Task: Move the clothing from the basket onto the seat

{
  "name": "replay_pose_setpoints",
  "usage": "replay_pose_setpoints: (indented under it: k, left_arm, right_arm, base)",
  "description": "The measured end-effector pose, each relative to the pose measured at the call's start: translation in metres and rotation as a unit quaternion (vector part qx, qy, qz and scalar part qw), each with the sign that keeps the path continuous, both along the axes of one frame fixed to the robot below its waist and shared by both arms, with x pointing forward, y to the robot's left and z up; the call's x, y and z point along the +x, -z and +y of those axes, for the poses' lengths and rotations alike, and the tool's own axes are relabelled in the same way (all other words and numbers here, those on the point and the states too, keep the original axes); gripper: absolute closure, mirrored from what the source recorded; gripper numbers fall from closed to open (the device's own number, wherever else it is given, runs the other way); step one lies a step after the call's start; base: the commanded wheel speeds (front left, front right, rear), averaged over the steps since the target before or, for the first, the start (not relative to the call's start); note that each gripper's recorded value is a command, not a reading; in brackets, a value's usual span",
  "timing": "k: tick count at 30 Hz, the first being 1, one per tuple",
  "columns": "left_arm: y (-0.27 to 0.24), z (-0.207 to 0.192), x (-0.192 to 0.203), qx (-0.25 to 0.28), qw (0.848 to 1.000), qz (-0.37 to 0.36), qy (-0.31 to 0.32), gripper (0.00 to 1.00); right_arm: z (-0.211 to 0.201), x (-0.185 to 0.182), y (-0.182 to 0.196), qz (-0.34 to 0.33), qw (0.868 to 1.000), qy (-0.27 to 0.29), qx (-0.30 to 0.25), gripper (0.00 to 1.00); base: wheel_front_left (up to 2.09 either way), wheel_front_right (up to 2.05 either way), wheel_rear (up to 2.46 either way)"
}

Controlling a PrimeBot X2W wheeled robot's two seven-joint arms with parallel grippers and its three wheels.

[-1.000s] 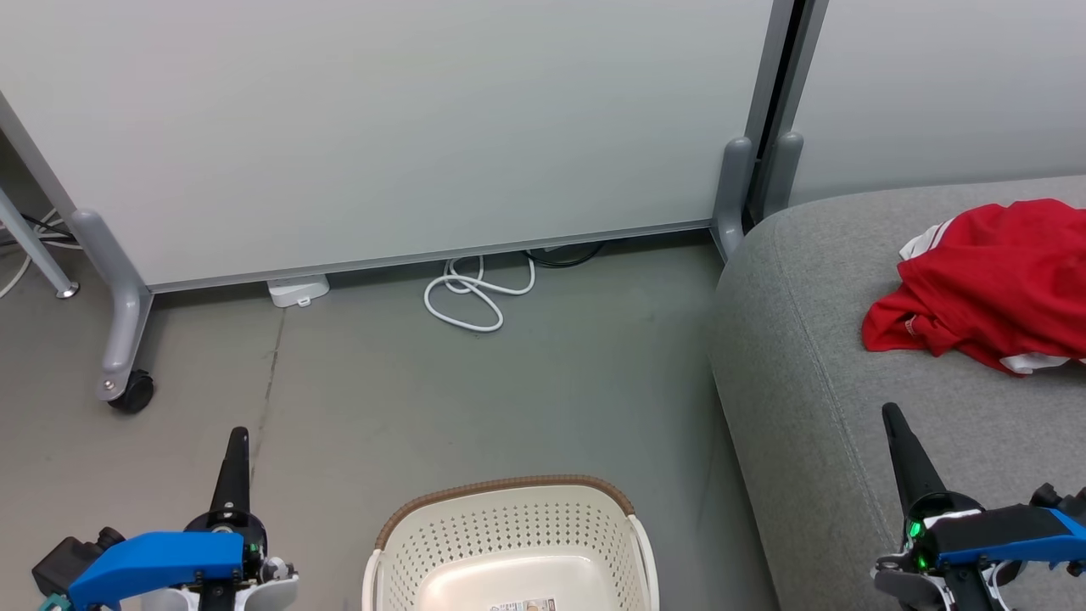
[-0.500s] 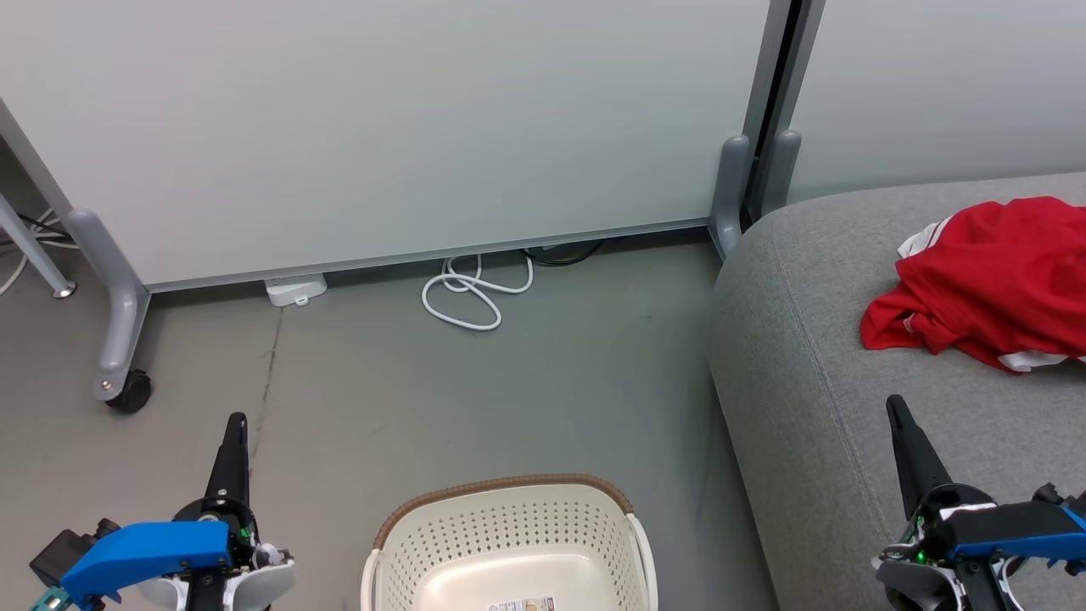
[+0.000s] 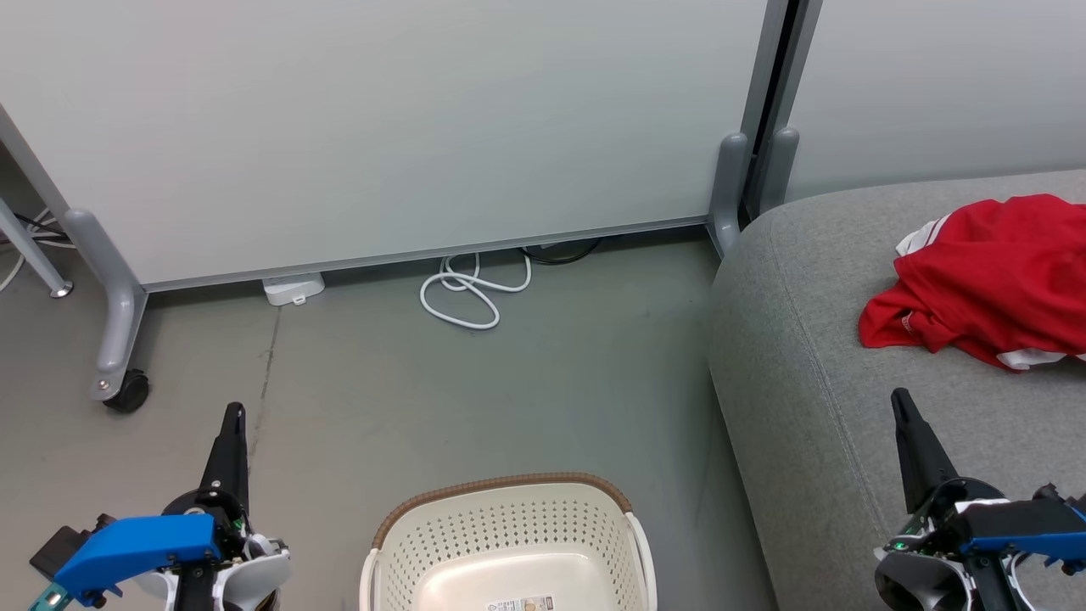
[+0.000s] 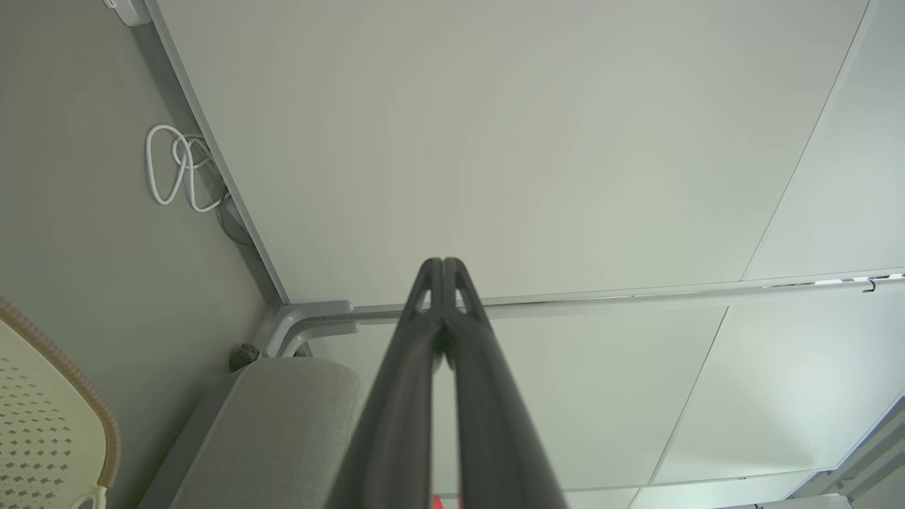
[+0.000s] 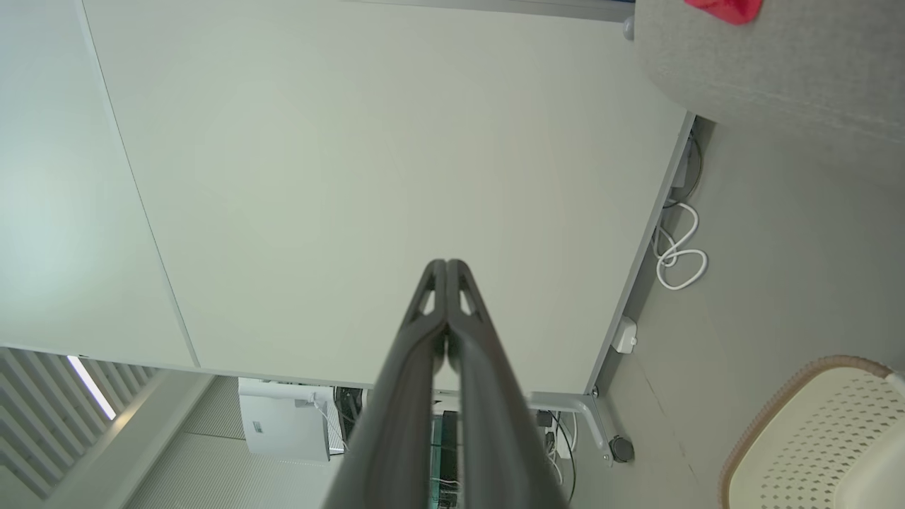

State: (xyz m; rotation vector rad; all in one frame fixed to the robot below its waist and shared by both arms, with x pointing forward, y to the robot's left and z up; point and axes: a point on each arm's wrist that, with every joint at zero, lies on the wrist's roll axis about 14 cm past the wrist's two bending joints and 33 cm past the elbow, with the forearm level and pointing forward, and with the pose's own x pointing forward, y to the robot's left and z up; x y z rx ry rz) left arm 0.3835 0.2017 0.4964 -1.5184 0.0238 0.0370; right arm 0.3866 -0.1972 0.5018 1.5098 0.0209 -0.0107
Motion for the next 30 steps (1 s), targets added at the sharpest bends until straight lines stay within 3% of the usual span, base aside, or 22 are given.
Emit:
replay_pose_setpoints:
  k: [10, 30]
  left_arm:
    - [-0.0069, -0.0013, 0.0041, -0.027, 1.0, -0.012, 0.004, 1.0]
    - [-0.0071, -0.0014, 0.0041, -0.027, 1.0, -0.012, 0.004, 1.0]
  right_arm:
    - [-0.0021, 0.0003, -0.0013, -0.004, 0.999, 0.004, 0.033, 1.0]
    - [-0.0022, 0.0008, -0.0022, -0.005, 0.999, 0.004, 0.033, 1.0]
  base:
    - [0.0, 0.0, 0.0]
    - [0.0, 0.0, 0.0]
